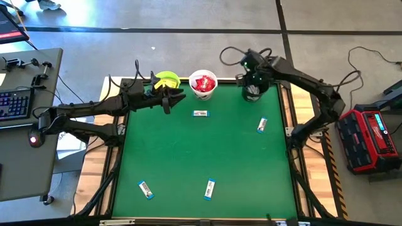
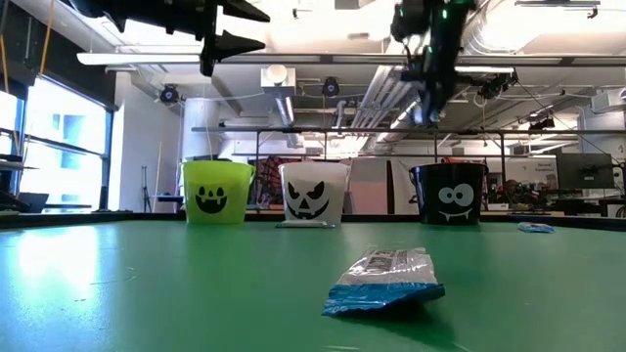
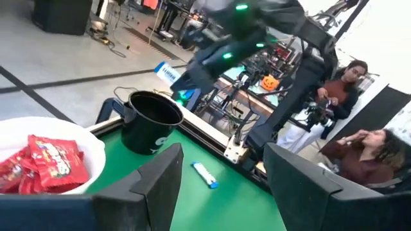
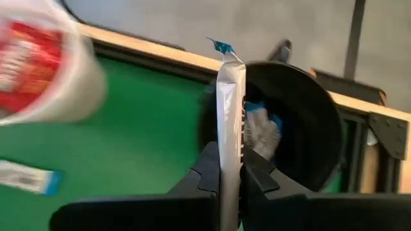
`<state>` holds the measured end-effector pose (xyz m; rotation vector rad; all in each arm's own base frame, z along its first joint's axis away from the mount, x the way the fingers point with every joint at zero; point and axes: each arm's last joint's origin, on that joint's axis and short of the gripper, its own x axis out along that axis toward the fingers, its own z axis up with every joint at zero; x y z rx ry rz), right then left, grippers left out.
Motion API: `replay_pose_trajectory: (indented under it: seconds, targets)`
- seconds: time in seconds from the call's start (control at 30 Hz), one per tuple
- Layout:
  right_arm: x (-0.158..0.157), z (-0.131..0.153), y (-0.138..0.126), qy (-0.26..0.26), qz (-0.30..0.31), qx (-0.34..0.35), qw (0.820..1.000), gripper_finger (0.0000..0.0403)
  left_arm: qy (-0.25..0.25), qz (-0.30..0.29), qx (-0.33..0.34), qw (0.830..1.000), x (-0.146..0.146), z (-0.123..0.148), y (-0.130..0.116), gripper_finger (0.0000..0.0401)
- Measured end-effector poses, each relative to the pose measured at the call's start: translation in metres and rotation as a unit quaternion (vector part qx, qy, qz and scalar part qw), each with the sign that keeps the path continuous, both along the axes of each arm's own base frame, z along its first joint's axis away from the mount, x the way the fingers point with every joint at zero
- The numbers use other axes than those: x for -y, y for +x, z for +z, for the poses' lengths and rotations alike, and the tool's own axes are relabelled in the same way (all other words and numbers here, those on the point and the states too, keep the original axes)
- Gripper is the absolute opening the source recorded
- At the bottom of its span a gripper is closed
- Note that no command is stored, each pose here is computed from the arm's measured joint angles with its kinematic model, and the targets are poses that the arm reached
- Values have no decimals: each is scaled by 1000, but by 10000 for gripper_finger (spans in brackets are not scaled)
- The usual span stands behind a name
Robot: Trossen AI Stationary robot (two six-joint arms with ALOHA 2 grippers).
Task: Sort candy by brand, put in halloween buckets
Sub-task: Put the white chocolate bar into the black bucket
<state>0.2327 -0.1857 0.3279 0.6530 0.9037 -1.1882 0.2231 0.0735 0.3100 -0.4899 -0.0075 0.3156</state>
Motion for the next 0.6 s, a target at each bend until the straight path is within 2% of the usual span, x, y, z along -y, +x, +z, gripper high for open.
replay_pose_trajectory:
  seconds: [0.23, 0.47, 0.6]
  targets:
    - [38, -48, -31, 65, -13, -31, 997, 7, 11, 1, -4, 1000, 0, 0, 0, 211]
    - [52, -90, -54, 82, -29, -26, 996, 7, 8, 0, -3, 1000, 0, 0, 0, 211]
    - [54, -104, -62, 97, -50, -8, 994, 8, 27, 1, -9, 1000, -1, 0, 0, 211]
